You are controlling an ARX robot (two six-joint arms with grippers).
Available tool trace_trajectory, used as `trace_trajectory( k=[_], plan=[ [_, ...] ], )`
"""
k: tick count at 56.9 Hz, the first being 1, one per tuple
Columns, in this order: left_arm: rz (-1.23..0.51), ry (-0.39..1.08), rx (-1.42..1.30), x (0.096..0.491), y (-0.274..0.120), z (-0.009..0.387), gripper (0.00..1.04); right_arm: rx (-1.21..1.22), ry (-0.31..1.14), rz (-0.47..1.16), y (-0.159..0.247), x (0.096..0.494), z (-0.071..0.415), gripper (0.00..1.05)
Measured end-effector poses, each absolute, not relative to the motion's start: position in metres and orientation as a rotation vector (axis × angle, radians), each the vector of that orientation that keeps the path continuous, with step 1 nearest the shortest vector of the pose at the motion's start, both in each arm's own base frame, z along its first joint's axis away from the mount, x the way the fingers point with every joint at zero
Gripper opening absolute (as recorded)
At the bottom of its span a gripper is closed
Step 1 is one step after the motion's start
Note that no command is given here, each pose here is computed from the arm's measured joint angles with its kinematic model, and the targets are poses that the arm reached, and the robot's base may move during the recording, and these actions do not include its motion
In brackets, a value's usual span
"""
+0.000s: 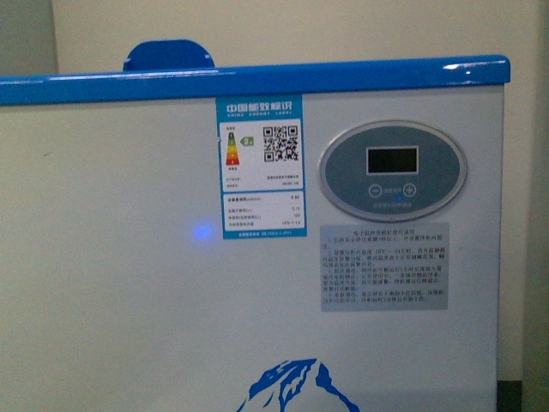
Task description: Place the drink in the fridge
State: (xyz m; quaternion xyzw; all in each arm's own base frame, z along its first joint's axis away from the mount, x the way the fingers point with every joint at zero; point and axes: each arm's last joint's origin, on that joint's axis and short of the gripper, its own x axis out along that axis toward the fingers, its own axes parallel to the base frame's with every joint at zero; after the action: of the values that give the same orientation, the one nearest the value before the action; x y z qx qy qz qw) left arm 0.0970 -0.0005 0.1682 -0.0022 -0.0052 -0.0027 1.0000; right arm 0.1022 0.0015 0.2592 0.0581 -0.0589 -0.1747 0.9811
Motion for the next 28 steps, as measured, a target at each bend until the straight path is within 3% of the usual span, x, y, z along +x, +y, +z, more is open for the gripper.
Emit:
trace_trajectory(
  k=[28],
  plan=[
    [-0.005,-0.011,-0.004,0.097,-0.0005,0.1682,0.97,0.116,-0.119,-0.351,0.0015,0.1021,0.2592,0.4]
  ],
)
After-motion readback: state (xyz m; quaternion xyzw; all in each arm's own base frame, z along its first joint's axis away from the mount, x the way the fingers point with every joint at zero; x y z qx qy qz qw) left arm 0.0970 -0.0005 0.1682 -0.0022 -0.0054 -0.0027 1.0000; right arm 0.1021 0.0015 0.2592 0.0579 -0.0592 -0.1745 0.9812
